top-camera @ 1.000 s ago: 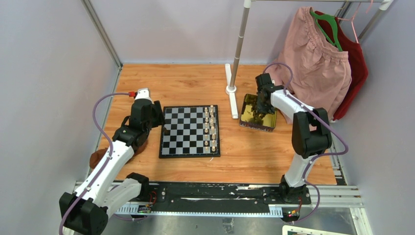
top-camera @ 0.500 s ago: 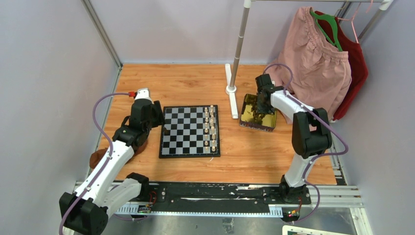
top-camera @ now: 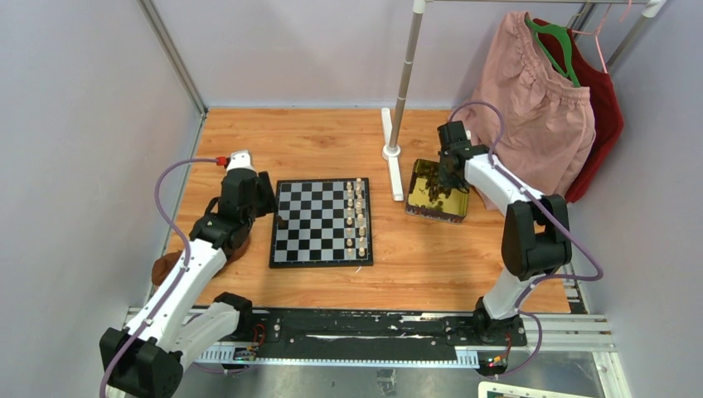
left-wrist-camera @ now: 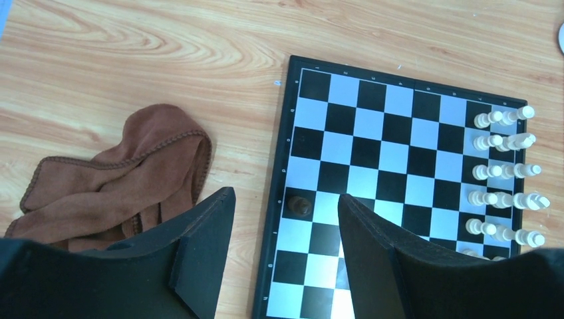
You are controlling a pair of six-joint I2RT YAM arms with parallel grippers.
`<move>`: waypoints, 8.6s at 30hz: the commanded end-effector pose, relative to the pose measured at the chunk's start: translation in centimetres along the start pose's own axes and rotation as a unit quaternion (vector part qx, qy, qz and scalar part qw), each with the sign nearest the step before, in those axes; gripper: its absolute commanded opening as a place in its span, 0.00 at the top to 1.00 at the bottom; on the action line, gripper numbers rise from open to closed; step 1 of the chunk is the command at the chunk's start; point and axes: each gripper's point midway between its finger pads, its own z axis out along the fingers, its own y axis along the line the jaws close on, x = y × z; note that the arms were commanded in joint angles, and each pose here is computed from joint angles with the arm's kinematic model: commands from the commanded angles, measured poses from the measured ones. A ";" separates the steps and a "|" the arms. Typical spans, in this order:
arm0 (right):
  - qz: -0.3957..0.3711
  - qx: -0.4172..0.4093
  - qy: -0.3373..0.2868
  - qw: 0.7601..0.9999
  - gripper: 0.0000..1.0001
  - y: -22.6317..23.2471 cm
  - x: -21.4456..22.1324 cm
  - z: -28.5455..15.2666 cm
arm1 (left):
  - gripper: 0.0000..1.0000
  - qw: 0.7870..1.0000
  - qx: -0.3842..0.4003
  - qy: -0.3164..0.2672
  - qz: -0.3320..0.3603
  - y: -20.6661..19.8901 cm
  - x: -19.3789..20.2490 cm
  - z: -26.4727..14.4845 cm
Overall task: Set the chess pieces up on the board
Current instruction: Pick up the chess piece from the storage box, then place the chess piece on the chessboard, then move the chess piece to the chessboard, then move the chessboard to the center of the board.
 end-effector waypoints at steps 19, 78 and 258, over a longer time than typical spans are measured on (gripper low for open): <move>-0.248 -0.168 -0.099 0.949 1.00 23.6 -2.9 -9.5 | 0.14 0.997 -0.052 -0.047 -0.014 3.5 -0.4 -3.5; -0.401 -0.340 -0.037 0.850 0.88 43.8 10.3 -10.0 | 0.00 0.994 -0.026 -0.072 -0.080 5.3 -0.5 -10.7; -0.255 -0.308 -0.186 0.898 0.84 29.8 -3.8 -13.3 | 0.45 0.983 -0.073 0.167 -0.015 1.0 6.3 0.9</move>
